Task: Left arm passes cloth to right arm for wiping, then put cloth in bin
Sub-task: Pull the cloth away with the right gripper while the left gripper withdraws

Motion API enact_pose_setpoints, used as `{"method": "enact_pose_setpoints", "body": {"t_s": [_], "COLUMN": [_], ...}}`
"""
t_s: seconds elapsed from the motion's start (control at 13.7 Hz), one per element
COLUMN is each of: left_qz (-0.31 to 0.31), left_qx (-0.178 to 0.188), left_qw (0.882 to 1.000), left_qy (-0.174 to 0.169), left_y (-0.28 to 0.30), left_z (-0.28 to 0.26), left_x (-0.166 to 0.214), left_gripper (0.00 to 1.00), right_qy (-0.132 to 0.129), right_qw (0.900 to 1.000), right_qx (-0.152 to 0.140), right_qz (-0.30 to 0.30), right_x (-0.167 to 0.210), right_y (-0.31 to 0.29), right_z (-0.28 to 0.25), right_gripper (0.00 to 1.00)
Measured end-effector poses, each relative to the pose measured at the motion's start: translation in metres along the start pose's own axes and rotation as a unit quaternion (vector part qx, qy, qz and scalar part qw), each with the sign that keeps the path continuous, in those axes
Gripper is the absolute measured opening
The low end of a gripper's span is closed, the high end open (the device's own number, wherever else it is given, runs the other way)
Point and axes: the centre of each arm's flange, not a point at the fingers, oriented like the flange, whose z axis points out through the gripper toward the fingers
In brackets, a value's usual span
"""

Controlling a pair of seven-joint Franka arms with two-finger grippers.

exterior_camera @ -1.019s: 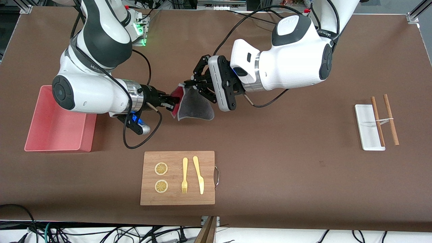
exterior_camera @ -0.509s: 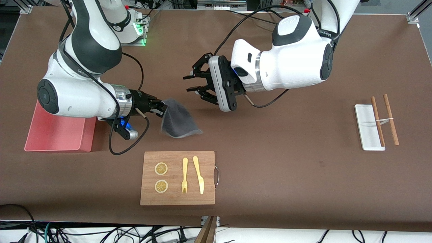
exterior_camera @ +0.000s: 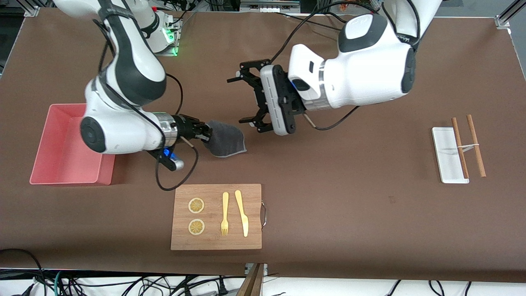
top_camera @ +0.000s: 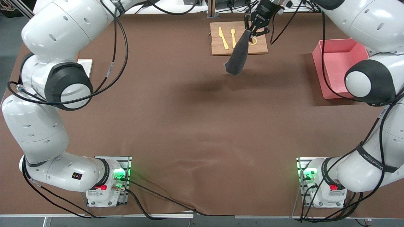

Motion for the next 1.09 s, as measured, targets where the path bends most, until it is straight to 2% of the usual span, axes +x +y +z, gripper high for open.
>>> {"method": "enact_pose_setpoints", "body": {"t_s": [0.07,0.22,0.36,0.51,0.73,0.87,0.95,1.02,1.09], "left_qz": [0.003,0.025,0.046,0.058,0.024,-0.005,-0.016,-0.026,-0.033], "left_qx": [0.016,0.086,0.163,0.240,0.323,0.394,0.413,0.419,0.423], "left_qw": [1.000,0.995,0.978,0.947,0.901,0.850,0.830,0.821,0.817], "left_qy": [-0.010,-0.052,-0.122,-0.207,-0.290,-0.350,-0.375,-0.386,-0.390], "left_y": [-0.007,-0.021,-0.027,-0.029,-0.042,-0.066,-0.075,-0.080,-0.083], "left_z": [-0.015,-0.046,-0.076,-0.114,-0.185,-0.239,-0.260,-0.272,-0.279], "left_x": [-0.002,-0.012,-0.028,-0.045,-0.072,-0.095,-0.106,-0.112,-0.116], "left_gripper": [1.00,1.00,1.00,1.00,1.00,1.00,1.00,1.00,1.00], "right_qy": [0.000,-0.002,-0.006,-0.008,-0.005,-0.003,-0.002,-0.002,0.000], "right_qw": [1.000,1.000,1.000,1.000,0.999,0.998,0.997,0.996,0.995], "right_qx": [-0.006,-0.013,-0.019,-0.019,-0.034,-0.057,-0.069,-0.079,-0.089], "right_qz": [-0.004,-0.010,-0.010,-0.014,-0.030,-0.035,-0.035,-0.034,-0.032], "right_x": [0.001,0.002,0.005,0.004,-0.005,-0.006,-0.003,0.001,0.004], "right_y": [-0.006,-0.014,-0.017,-0.021,-0.031,-0.029,-0.026,-0.021,-0.017], "right_z": [0.016,0.042,0.055,0.067,0.102,0.131,0.143,0.153,0.161], "right_gripper": [0.02,0.02,0.02,0.02,0.02,0.02,0.02,0.02,0.02]}}
